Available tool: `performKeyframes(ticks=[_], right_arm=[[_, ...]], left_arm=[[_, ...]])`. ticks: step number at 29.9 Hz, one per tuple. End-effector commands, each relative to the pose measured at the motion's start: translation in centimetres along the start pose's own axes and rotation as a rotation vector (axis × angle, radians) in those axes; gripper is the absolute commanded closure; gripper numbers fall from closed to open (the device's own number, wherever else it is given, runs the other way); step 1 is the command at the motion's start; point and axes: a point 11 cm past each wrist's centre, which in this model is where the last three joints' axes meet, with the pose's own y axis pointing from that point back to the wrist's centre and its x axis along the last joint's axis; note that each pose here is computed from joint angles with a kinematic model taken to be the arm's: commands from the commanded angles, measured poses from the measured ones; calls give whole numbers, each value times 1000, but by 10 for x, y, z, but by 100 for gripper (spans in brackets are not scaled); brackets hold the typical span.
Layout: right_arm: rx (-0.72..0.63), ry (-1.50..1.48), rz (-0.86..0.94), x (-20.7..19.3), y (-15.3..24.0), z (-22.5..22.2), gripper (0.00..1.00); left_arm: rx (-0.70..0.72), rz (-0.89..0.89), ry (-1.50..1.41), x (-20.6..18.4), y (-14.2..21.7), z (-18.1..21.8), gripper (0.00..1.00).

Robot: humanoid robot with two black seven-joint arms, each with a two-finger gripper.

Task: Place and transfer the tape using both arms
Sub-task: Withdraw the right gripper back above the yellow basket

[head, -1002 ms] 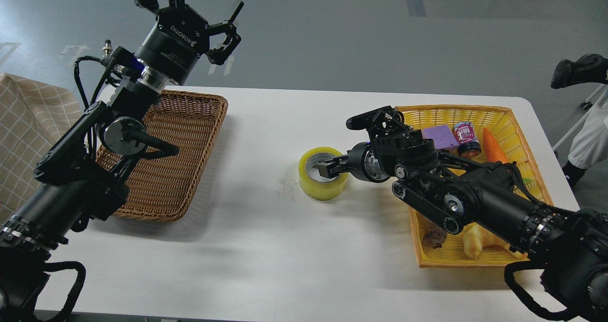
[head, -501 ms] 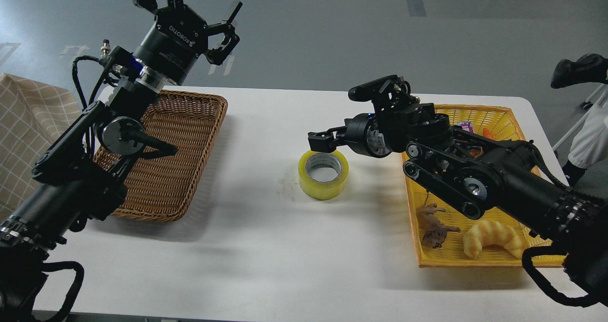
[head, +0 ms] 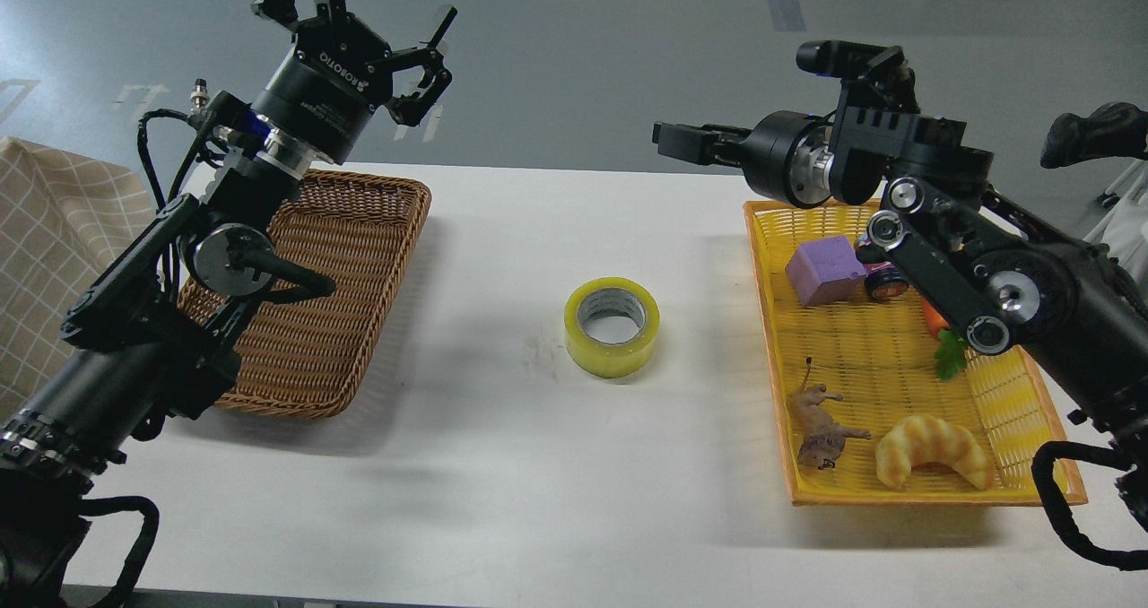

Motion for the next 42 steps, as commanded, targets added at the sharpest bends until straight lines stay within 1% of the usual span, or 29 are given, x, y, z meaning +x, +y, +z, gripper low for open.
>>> performKeyframes(ticks=[1,3,7,9,12,14,19,23,32,34,36,42], right_arm=[[62,-161,60,18,10,3,1],[112,-281,119,36,20,6,1],[181,-440,178,45,33,16,1],[249,-543,245,60,46,23,1],[319,-633,296,67,54,27,1],[423,-780,360,73,62,32,1],[552,-1051,396,61,71,49,0],[672,-1240,392,56,77,53,0],[766,-1480,403,36,84,73,0],[775,-1528,397,26,85,76,0],[778,-1549,390,18,84,76,0],[779,-1545,379,10,90,74,0]], left_arm=[[1,-1,-4,0,-1,1,2],[1,-2,-8,0,-1,2,2],[4,-4,-12,0,-2,2,2],[3,-3,-12,0,-2,2,2],[2,-5,-12,0,-3,3,2],[1,-5,-12,0,-3,3,2],[-7,-7,1,-2,-4,0,2],[-3,-10,-1,-3,-5,0,2],[10,-11,-14,-2,-4,-1,2],[13,-10,-16,-2,-3,0,2],[17,-8,-16,-1,-2,-1,2],[26,1,-17,2,2,-3,2]])
